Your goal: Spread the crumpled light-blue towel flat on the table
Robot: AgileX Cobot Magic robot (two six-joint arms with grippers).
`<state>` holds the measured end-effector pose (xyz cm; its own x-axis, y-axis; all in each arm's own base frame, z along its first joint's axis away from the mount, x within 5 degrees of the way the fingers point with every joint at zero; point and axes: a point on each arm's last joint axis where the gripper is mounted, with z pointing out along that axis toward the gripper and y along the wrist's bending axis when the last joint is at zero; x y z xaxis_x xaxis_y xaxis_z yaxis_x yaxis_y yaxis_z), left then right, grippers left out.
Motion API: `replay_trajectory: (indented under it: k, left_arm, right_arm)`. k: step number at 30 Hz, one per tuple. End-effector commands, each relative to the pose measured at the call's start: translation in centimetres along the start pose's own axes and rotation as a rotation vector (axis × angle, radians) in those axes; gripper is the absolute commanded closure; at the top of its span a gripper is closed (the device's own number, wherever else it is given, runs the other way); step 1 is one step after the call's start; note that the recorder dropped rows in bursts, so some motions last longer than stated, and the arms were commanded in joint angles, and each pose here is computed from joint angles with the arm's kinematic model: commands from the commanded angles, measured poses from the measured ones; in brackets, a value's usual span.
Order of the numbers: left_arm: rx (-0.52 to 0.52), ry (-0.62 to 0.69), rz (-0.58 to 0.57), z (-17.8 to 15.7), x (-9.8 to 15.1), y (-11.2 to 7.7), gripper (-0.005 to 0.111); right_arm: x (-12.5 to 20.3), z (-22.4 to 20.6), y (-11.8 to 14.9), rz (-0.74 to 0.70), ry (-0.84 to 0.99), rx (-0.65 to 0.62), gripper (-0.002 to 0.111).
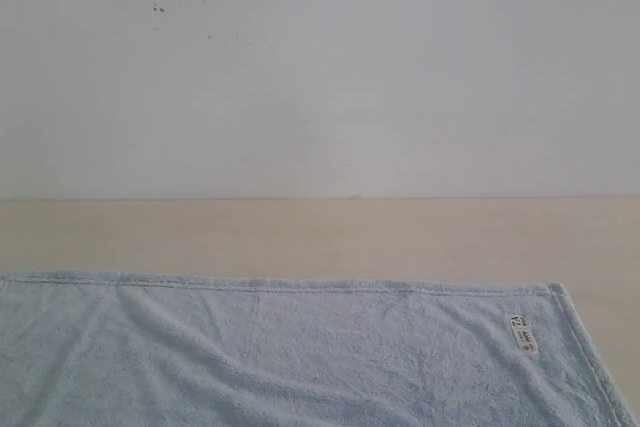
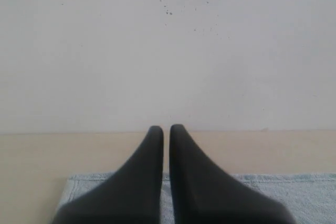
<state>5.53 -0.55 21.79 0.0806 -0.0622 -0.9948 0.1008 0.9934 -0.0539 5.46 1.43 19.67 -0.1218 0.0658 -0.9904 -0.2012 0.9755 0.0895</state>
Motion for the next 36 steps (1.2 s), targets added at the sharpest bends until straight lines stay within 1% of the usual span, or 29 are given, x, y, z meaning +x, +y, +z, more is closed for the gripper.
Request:
replay_trajectory:
  k: [1, 3, 6, 7, 12, 18, 36]
  left_arm:
    - [-0.004, -0.019, -0.005, -0.03, -0.14, 0.03, 0.102]
    - [-0.007, -0.031, -0.009, 0.01, 0.17, 0.08, 0.102]
    - [-0.007, -0.088, -0.017, -0.02, -0.31, 0.09, 0.102]
    - [-0.006, -0.079, -0.031, -0.02, -0.24, 0.09, 0.102]
    - [-0.006, -0.071, -0.031, -0.01, -0.16, 0.09, 0.102]
    - [-0.005, -0.008, -0.032, 0.01, 0.41, 0.07, 0.102]
    - [-0.005, 0.011, -0.032, 0.01, 0.59, 0.06, 0.102]
  right_arm:
    - [-0.01, -0.02, -0.05, -0.001, -0.012, 0.005, 0.108]
    - [-0.01, -0.02, -0.05, -0.001, -0.012, 0.005, 0.108]
    - [-0.01, -0.02, -0.05, -0.001, -0.012, 0.005, 0.108]
    - [-0.01, -0.02, -0.05, -0.001, -0.012, 0.005, 0.108]
    - [-0.01, -0.02, -0.05, -0.001, -0.012, 0.005, 0.108]
    - [-0.01, -0.02, -0.05, -0.001, -0.012, 0.005, 0.108]
    - [-0.01, -0.02, -0.05, -0.001, -0.012, 0.005, 0.108]
